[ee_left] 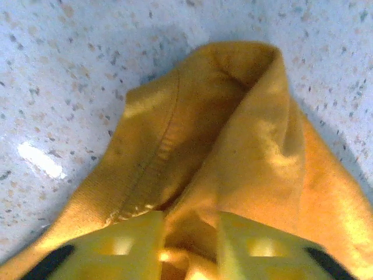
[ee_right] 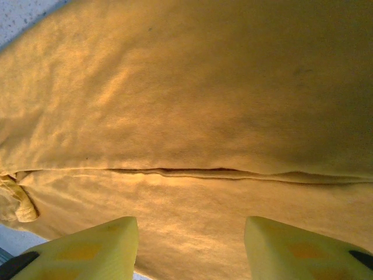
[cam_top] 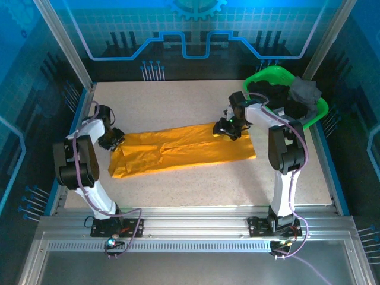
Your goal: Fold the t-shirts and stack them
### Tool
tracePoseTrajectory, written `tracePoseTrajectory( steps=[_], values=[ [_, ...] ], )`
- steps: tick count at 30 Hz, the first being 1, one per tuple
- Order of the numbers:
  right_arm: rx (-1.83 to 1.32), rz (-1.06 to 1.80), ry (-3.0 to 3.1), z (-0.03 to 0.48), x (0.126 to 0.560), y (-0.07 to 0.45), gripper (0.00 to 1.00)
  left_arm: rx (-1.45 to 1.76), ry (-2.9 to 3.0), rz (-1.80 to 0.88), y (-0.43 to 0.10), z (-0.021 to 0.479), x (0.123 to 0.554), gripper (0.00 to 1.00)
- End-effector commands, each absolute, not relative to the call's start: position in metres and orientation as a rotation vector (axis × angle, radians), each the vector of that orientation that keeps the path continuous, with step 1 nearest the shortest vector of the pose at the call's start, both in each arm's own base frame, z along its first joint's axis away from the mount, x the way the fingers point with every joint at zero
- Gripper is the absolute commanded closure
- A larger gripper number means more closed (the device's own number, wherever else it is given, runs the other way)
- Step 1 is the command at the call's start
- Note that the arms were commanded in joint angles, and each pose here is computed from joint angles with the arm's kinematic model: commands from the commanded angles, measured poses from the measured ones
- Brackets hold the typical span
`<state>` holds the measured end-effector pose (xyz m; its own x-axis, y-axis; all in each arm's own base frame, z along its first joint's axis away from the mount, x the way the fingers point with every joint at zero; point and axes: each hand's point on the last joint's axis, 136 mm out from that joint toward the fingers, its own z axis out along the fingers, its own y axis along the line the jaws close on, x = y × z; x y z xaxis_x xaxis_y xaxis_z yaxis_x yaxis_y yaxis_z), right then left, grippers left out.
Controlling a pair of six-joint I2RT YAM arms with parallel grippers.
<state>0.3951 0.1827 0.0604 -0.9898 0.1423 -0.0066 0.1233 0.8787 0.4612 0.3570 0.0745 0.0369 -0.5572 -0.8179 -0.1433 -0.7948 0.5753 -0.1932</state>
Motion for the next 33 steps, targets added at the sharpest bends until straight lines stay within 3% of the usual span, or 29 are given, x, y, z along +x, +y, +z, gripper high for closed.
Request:
tracePoseTrajectory(
  steps=[1,5,11,19,25,33],
  values=[
    [0.203,0.659,2.992,0.072,0.405,0.163,0.49,-1.32,2.496,-0.052,0.084,0.071,0.358,0.64],
    [0.169,0.489,2.984,0.068,0.422,0.139,0.55,-1.408,2.397,-0.175,0.055,0.096,0.336,0.7],
    [0.161,0.277,3.064,0.037,0.442,0.119,0.73,-1.601,2.418,-0.402,-0.011,0.062,0.318,0.8],
    [0.189,0.015,3.204,0.007,0.433,0.095,0.77,-1.738,2.483,-0.288,-0.01,0.02,0.344,0.9],
    [0.281,-0.017,3.273,0.005,0.396,0.09,0.75,-1.69,2.569,-0.283,-0.011,0.004,0.4,0.89],
    [0.651,0.107,3.256,0.015,0.309,0.101,0.73,-1.434,2.508,-0.567,-0.06,0.007,0.548,0.87]
  ],
)
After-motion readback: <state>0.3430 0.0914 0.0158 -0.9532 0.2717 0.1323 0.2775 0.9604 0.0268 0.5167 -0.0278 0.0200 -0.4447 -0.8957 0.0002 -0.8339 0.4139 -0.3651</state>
